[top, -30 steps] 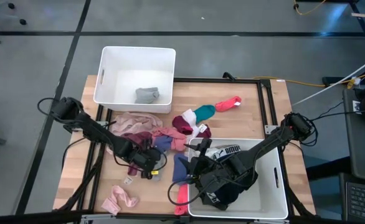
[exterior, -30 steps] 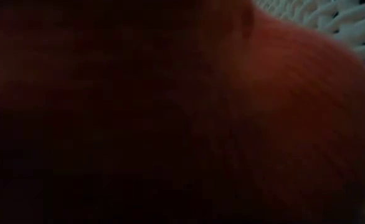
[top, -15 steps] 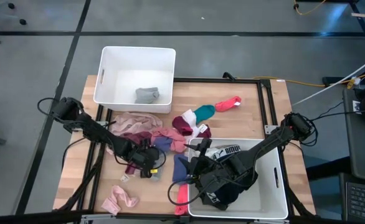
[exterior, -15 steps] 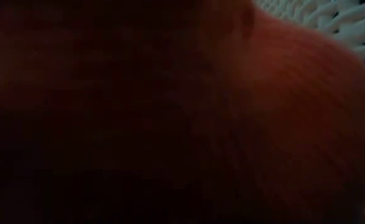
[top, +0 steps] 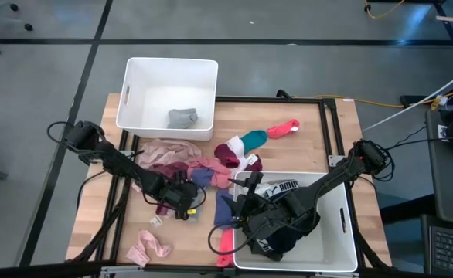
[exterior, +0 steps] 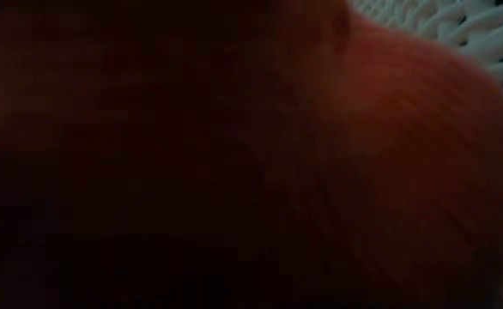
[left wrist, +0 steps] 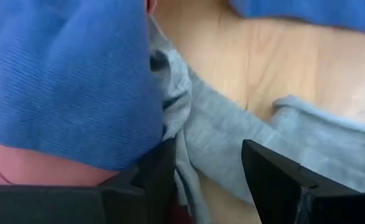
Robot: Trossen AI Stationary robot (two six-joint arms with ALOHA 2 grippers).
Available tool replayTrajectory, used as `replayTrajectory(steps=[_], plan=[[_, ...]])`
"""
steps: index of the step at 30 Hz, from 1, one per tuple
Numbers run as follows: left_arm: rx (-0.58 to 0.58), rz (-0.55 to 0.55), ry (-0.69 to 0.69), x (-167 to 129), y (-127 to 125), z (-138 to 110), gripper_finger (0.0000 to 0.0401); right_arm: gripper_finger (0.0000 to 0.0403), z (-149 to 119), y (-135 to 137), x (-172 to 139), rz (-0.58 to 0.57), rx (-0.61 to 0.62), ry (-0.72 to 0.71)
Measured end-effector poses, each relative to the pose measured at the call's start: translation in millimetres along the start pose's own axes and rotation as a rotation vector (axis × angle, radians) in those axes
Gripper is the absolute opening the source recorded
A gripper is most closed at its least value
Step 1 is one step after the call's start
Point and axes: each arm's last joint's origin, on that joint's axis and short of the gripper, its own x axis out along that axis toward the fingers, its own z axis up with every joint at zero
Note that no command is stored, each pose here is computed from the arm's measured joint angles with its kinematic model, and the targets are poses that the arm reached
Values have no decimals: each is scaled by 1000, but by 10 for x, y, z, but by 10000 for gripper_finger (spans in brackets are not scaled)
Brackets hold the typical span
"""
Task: Sort clothes
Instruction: Put the gray sock into the top white bin
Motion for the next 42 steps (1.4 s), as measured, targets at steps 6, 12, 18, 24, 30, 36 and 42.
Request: replayTrajectory(steps=[6,12,18,24,30,36,42], plan=[[22,4,-29,-40,-14,57,174,280,1,-3,4,-1,3,0],[-10,2,3,71,51,-143,174,280,0,-4,5,-1,3,1],[-67,-88,-59,158,56,-236,169,280,2,-15,22,-2,7,3],[-82,-71,-57,201,113,-327,104,280,2,-17,23,-4,7,2],[-41,-70,-51,179,93,-282,12,280,2,-17,23,-4,7,2],[49,-130,5,-89,26,-21,8,280,2,-16,21,-5,7,2],[116,-168,-88,-643,83,312,8,280,2,-16,21,-6,6,2]])
